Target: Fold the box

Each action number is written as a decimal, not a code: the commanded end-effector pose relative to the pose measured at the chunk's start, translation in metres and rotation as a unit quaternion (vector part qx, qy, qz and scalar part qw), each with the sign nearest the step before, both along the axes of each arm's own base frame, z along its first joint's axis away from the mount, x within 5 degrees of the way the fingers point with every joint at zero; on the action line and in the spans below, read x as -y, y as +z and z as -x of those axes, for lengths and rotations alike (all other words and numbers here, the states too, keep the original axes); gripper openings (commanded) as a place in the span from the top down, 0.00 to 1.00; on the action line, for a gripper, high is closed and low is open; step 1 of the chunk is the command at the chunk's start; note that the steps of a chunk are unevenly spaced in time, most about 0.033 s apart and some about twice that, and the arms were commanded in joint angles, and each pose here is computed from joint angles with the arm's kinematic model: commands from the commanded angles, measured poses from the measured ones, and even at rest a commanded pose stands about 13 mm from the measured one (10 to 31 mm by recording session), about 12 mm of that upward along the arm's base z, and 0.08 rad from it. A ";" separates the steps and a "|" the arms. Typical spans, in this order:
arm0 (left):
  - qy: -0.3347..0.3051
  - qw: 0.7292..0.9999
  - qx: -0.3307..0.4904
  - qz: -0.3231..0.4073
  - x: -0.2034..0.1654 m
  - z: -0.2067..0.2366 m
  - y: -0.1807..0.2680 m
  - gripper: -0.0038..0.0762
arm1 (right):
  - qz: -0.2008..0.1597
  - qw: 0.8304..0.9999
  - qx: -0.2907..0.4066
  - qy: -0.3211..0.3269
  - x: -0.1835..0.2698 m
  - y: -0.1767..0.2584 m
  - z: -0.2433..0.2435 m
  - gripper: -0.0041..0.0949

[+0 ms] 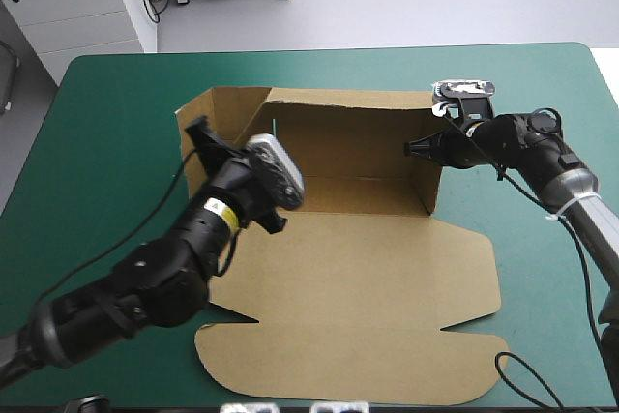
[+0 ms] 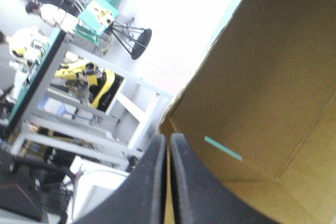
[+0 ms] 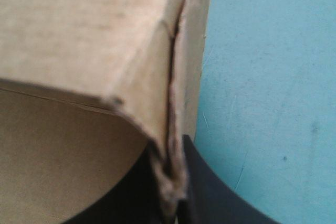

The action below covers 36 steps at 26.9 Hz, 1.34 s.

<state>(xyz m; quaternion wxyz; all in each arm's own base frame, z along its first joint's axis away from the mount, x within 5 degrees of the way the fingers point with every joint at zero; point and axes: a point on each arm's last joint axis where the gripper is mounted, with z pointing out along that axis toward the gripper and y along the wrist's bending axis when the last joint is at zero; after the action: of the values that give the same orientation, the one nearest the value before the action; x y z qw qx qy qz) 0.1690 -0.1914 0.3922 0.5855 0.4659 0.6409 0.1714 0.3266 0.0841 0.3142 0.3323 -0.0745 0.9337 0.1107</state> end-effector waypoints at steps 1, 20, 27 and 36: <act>0.020 0.997 -0.009 0.069 -0.052 -0.001 0.033 0.95 | -0.009 1.000 0.027 -0.011 0.004 0.020 0.003 0.97; 0.294 0.845 -0.149 0.422 -0.211 -0.041 -0.019 0.94 | -0.010 1.000 0.012 -0.021 0.005 0.018 0.005 0.97; 0.336 0.781 -0.203 0.486 -0.225 -0.065 -0.044 0.94 | -0.020 0.999 0.008 -0.032 0.005 0.018 0.005 0.97; 0.320 0.794 -0.197 0.479 -0.227 -0.081 -0.052 0.94 | 0.000 0.999 -0.026 -0.021 0.006 0.029 0.010 0.97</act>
<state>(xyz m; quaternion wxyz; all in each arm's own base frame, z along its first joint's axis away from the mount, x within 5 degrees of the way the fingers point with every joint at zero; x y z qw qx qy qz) 0.2429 0.0314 0.3269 0.4643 -0.0666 0.8794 -0.0819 0.3231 0.0822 0.3184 0.3007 -0.0515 0.9462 0.1081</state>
